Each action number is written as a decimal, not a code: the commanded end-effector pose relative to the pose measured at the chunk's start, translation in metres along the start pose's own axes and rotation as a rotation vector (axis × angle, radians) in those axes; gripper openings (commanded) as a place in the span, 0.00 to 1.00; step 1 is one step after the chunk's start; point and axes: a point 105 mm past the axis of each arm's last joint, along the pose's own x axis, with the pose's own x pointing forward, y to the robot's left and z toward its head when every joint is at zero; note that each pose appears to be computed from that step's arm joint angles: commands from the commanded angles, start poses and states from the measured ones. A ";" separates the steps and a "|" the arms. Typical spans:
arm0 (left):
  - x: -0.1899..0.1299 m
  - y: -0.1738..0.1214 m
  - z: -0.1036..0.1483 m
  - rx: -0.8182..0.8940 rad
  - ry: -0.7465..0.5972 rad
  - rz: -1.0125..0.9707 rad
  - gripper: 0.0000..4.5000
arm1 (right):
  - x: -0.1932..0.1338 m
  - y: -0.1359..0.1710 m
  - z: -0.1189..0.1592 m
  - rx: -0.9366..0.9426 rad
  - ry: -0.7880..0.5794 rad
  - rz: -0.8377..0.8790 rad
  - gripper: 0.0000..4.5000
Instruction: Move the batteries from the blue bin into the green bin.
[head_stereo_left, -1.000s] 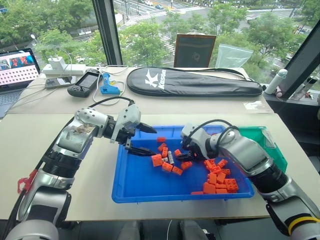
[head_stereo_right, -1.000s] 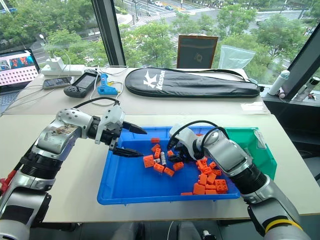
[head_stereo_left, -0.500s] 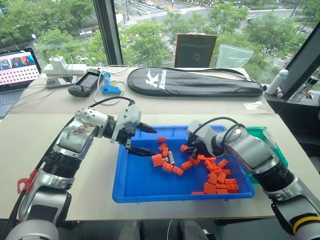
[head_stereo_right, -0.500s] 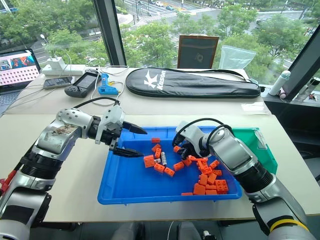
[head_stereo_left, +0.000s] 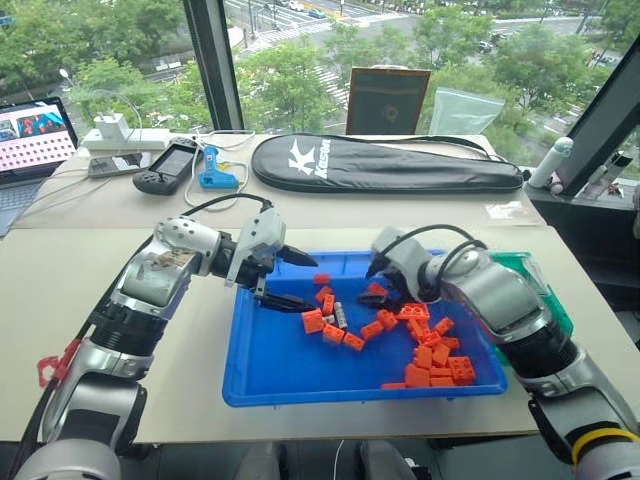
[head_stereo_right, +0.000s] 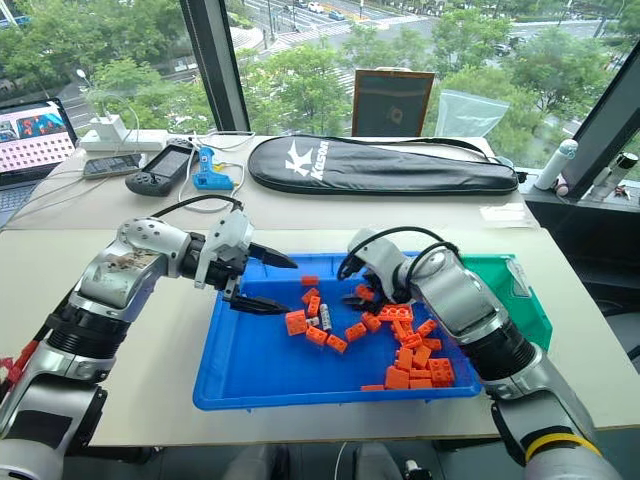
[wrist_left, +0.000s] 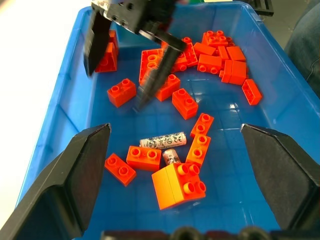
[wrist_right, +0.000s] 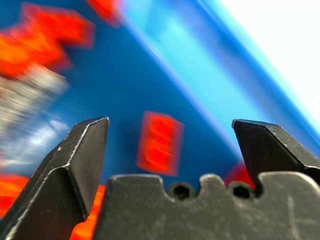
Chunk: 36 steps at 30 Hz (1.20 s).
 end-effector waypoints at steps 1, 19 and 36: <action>-0.002 0.002 0.008 0.034 -0.007 0.008 1.00 | -0.010 0.016 0.021 -0.021 -0.055 0.063 0.98; -0.016 -0.002 0.001 0.026 0.036 -0.002 1.00 | 0.011 0.018 -0.002 -0.010 0.003 0.065 0.98; -0.042 -0.013 -0.015 0.021 0.025 0.037 1.00 | 0.019 0.018 -0.019 0.000 0.050 0.064 0.28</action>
